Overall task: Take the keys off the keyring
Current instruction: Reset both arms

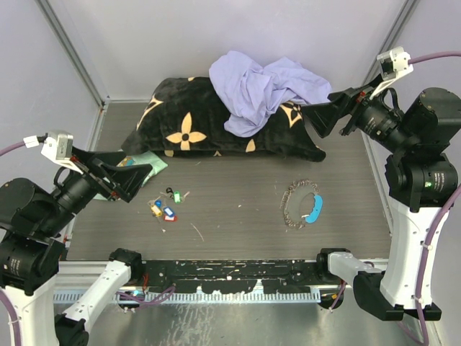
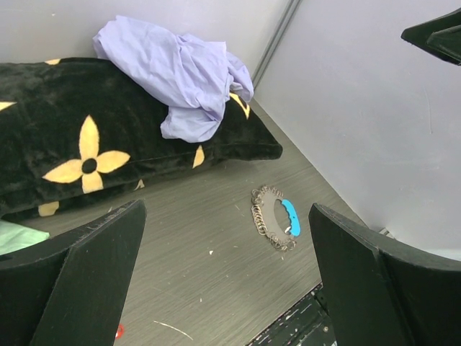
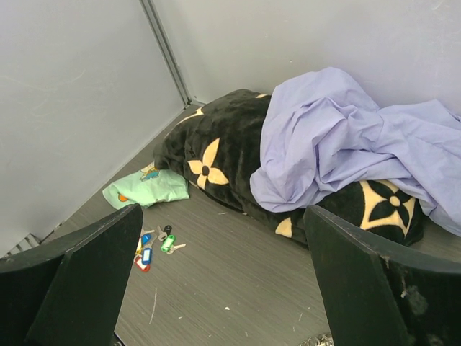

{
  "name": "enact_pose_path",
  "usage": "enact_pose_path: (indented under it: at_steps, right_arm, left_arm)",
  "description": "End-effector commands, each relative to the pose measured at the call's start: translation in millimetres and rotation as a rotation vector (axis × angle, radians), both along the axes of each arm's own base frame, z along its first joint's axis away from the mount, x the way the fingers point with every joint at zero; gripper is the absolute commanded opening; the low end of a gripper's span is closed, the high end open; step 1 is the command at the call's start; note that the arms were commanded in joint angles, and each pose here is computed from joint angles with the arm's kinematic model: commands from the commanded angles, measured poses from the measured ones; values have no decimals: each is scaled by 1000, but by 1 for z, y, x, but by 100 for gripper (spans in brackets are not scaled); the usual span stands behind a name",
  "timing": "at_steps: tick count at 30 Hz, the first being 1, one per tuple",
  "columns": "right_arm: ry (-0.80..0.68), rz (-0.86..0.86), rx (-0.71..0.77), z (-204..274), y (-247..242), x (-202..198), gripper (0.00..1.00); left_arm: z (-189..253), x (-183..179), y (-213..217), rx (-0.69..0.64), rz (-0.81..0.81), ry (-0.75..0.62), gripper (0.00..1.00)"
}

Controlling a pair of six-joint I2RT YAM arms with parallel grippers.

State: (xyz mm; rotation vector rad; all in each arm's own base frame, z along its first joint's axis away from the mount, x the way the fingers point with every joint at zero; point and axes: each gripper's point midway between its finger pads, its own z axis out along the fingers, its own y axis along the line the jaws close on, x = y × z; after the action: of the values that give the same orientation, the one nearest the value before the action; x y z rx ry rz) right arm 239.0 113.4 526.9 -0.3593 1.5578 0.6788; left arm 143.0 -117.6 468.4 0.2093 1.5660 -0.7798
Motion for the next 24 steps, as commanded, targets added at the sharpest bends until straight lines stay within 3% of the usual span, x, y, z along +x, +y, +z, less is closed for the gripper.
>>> enact_pose_path:
  at_steps: [1, 24]
  right_arm:
    - [-45, 16, -5, 8, 1, -5, 100]
    - [-46, 19, -7, 8, 1, -4, 100]
  left_arm:
    - [10, -4, -1, -1, -16, -56, 98]
    - [8, -5, -2, 11, -23, -59, 98]
